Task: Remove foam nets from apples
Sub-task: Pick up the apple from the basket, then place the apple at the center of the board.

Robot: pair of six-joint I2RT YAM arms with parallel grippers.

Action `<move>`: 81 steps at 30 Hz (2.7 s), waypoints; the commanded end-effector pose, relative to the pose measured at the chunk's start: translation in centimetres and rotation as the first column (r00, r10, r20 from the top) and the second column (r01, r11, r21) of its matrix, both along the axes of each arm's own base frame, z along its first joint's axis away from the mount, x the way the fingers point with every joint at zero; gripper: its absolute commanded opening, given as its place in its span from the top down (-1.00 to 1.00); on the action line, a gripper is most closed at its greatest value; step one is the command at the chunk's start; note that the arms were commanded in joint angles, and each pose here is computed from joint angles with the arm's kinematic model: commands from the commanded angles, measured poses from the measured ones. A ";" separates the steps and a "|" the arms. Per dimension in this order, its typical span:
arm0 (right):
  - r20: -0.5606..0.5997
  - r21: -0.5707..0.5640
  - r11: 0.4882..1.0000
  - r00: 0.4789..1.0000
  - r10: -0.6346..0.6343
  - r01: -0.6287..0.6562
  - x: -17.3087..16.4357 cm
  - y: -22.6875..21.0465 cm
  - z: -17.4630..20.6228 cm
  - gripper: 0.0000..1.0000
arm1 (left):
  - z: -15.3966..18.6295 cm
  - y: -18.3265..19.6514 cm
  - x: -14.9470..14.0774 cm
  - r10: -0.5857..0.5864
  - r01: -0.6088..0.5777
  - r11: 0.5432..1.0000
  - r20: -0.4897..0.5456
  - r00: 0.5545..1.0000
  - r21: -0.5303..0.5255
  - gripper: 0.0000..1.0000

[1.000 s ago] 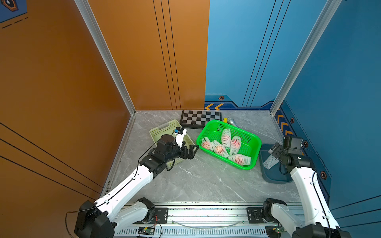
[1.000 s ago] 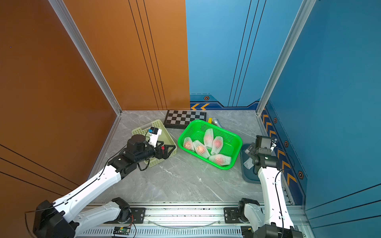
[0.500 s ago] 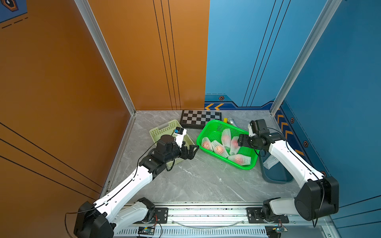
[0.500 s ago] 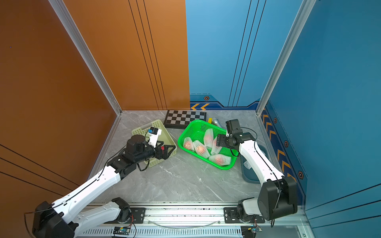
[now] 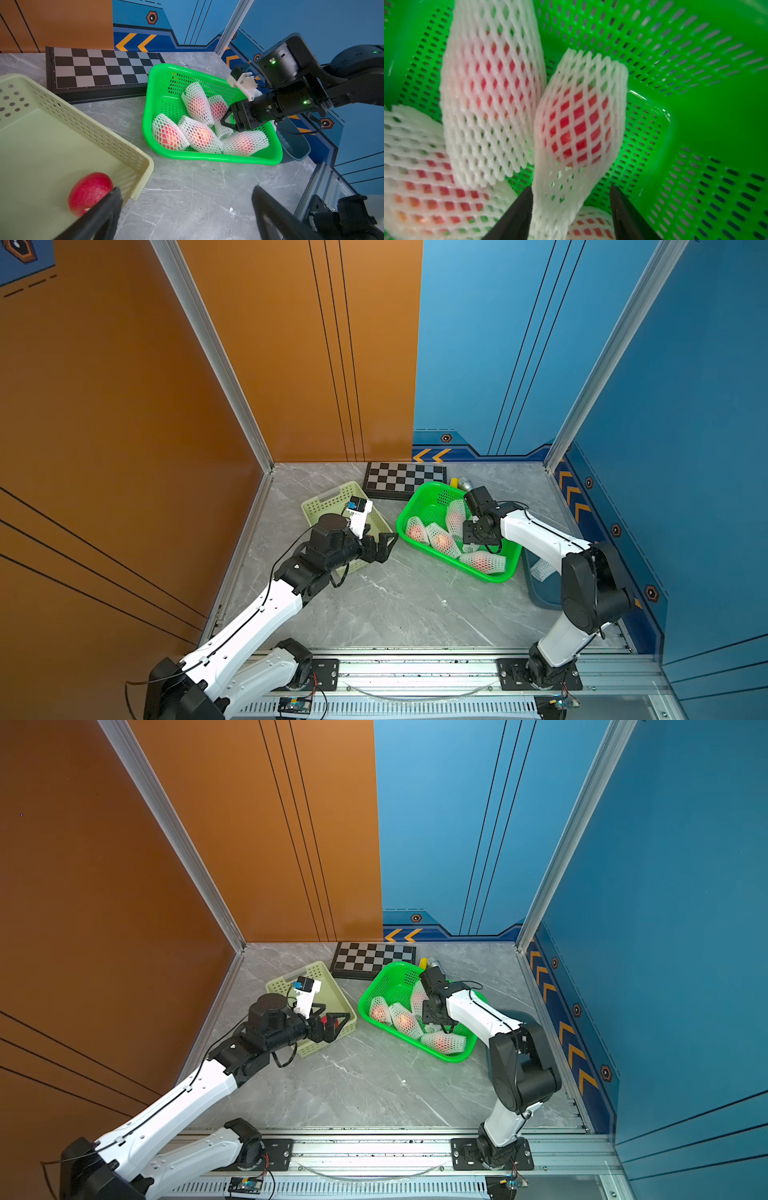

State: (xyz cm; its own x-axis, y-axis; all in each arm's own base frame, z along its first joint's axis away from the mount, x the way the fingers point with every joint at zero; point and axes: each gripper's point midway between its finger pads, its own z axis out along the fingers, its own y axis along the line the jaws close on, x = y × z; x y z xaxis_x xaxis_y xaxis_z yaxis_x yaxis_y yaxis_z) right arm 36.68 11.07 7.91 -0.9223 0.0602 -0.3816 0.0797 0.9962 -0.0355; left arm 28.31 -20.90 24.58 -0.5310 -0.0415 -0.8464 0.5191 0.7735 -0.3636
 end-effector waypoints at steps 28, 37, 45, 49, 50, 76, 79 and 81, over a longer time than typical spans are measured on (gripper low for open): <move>0.334 -0.029 0.991 0.933 0.133 -0.131 -0.5 0.4 11.3 1.00 | 1.0 -0.4 -0.1 -0.018 0.018 1.000 0.013 1.000 0.015 -0.95; 0.388 -0.065 0.851 0.772 0.503 -0.522 -7.0 7.9 12.3 1.00 | 0.4 -0.9 -0.6 -0.043 0.042 0.999 -0.028 0.999 -0.026 -0.95; 0.194 -0.118 0.708 0.683 0.704 -0.696 -15.5 11.5 5.0 1.00 | -4.8 0.6 -4.1 -0.022 0.019 1.000 -0.201 0.979 -0.020 -0.95; 0.107 -0.110 0.669 0.660 0.744 -0.735 -18.3 12.3 1.9 1.00 | -6.1 1.1 -5.1 -0.002 -0.006 1.000 -0.235 0.972 -0.031 -0.95; 0.093 -0.117 0.656 0.650 0.754 -0.745 -18.9 12.6 1.4 1.00 | -6.4 1.1 -5.2 0.000 -0.007 1.000 -0.240 0.971 -0.029 -0.96; 0.027 -0.017 0.591 0.590 0.807 -0.807 -22.6 15.1 -0.8 -0.73 | -12.8 -1.3 -7.4 -0.028 0.038 0.999 -0.337 0.941 0.022 -0.96; 0.019 0.043 0.605 0.606 0.795 -0.795 -22.5 15.4 -0.7 -0.88 | -12.9 -1.6 -7.2 -0.032 0.041 0.999 -0.337 0.941 0.021 -0.96; 0.023 0.078 0.607 0.610 0.792 -0.791 -22.5 15.8 -0.6 -0.96 | -13.0 -1.6 -7.2 -0.032 0.041 0.999 -0.335 0.942 0.020 -0.96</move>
State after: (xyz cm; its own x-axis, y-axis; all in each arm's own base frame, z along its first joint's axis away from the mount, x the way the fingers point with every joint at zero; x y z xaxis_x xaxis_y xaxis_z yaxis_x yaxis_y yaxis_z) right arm 14.43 25.90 6.32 -0.6073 -0.6966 -0.3820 -0.7439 0.6674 -0.0344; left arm 21.08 -22.04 11.44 -0.7939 0.0092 -0.6080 0.3860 0.7802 -0.4922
